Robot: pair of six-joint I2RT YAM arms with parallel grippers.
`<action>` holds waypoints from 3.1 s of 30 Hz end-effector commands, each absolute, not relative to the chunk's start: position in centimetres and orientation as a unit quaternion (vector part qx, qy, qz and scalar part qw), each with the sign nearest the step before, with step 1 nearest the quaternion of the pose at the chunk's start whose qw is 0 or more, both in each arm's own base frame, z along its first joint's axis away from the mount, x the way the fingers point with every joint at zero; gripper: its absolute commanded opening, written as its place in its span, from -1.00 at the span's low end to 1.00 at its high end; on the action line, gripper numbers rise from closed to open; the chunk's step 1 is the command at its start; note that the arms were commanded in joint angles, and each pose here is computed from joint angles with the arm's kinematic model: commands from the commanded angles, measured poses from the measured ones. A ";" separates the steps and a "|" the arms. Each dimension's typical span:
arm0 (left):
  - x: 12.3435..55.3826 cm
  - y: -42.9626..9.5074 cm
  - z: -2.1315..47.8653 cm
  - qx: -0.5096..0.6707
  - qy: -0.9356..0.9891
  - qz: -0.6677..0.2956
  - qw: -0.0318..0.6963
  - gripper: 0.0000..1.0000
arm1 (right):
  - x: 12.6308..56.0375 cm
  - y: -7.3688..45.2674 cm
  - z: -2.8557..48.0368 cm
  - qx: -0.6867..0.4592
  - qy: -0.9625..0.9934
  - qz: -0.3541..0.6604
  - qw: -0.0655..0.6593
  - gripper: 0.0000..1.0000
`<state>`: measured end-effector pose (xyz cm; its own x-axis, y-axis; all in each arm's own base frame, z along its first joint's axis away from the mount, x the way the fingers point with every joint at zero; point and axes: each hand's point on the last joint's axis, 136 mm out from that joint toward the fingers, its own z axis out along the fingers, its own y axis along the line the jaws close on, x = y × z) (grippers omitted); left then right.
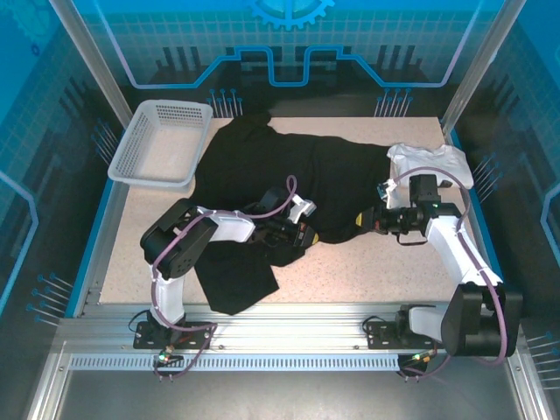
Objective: Fold the inside-out t-shirt
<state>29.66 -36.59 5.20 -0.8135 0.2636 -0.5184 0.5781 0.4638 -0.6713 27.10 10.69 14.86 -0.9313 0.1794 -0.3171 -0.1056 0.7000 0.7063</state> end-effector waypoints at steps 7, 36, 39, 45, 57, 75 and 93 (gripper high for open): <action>29.6 -33.0 9.5 0.213 0.842 -0.439 0.230 -0.01 | 29.1 7.9 14.2 0.059 0.917 0.315 0.239 -1.00; 33.8 -26.2 3.3 -0.003 0.941 -0.290 0.173 0.20 | 31.3 6.1 15.0 0.054 0.921 0.212 0.324 -1.00; 37.7 -28.2 3.8 0.015 0.938 -0.287 0.194 0.20 | 31.6 6.0 14.9 0.060 0.919 0.211 0.327 -1.00; 38.1 -27.2 6.6 0.033 0.938 -0.257 0.231 0.21 | 31.5 5.6 15.3 0.056 0.919 0.199 0.336 -1.00; 18.7 -17.6 4.3 0.036 0.985 -0.057 0.160 0.26 | 30.6 5.8 15.6 0.042 0.920 0.194 0.337 -1.00; 16.6 -20.7 -0.9 0.104 0.990 -0.045 0.087 -0.33 | 30.0 6.0 15.3 0.036 0.921 0.193 0.338 -1.00; 24.8 -14.3 18.1 0.026 0.907 -0.039 0.419 -1.00 | 32.2 4.9 20.7 0.052 0.889 0.182 0.418 -1.00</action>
<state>21.52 -17.37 10.05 -0.8278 0.0655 -0.5572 0.1390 0.9862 -0.0905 30.49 5.59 16.03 -0.7492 0.2279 -0.6219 -0.0432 0.9201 0.3892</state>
